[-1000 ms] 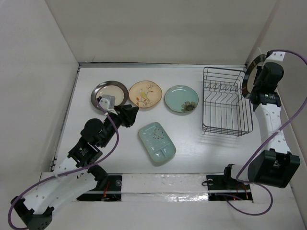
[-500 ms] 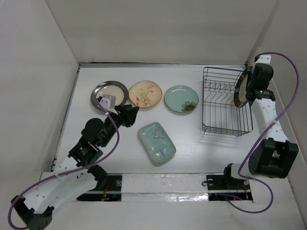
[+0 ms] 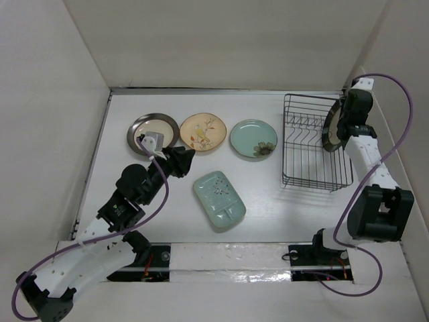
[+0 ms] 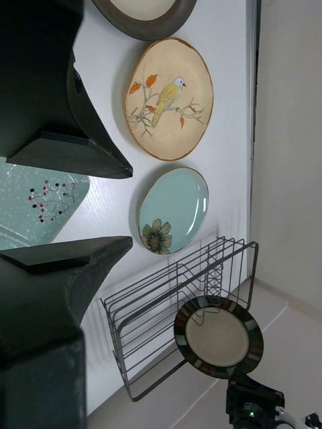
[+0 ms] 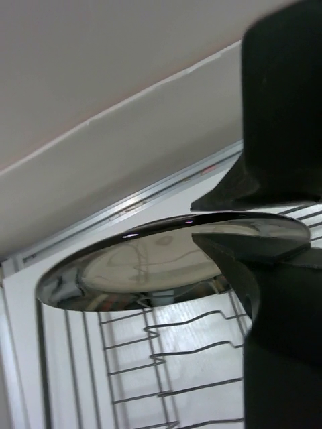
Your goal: Load the plates into the dish rack
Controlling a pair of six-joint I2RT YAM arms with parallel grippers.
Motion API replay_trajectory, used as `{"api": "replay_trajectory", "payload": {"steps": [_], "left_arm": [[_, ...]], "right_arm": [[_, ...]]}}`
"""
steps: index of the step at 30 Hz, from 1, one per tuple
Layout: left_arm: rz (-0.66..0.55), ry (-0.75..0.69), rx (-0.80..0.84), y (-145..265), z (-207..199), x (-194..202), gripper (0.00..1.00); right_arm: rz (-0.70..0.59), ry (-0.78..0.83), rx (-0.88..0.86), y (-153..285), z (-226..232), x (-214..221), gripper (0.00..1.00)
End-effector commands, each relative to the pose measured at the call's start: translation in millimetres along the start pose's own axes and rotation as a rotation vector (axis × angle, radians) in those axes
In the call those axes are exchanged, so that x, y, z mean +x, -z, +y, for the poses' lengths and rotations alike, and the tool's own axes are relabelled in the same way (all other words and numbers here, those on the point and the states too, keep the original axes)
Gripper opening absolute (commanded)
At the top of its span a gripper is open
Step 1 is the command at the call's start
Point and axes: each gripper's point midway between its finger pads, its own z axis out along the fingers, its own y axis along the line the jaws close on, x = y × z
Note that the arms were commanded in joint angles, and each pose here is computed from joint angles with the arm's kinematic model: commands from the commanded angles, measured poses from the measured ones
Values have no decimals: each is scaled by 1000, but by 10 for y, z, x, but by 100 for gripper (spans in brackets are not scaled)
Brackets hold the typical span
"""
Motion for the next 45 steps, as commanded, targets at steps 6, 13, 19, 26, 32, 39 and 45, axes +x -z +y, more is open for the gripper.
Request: {"api": "replay_trajectory", "payload": {"steps": [6,13,19,26,32,39,45], "left_arm": [[-66,3,11,7,-43,-181,36],[-84,-2,9,37,-38,-236,36],[-103,-1,1,76,-20,-285,0],[-100,-5,-5,65,-11,-281,1],[-102,-9,-3,71,-12,-285,22],[-85,-17,6,40,-30,-249,25],[-81,-20,9,31,-35,-237,25]], "right_arm": [[-152,-163,107,193,-264,-560,51],[-335,-379,-218,1002,172,-1119,47],[-333,-426,-974,2199,1767,-830,0],[-67,-278,-1338,3116,3010,149,43],[205,-115,-1333,3096,3443,1208,55],[389,-31,-1284,2974,3492,1996,54],[459,-50,-1292,2994,3478,2303,50]]}}
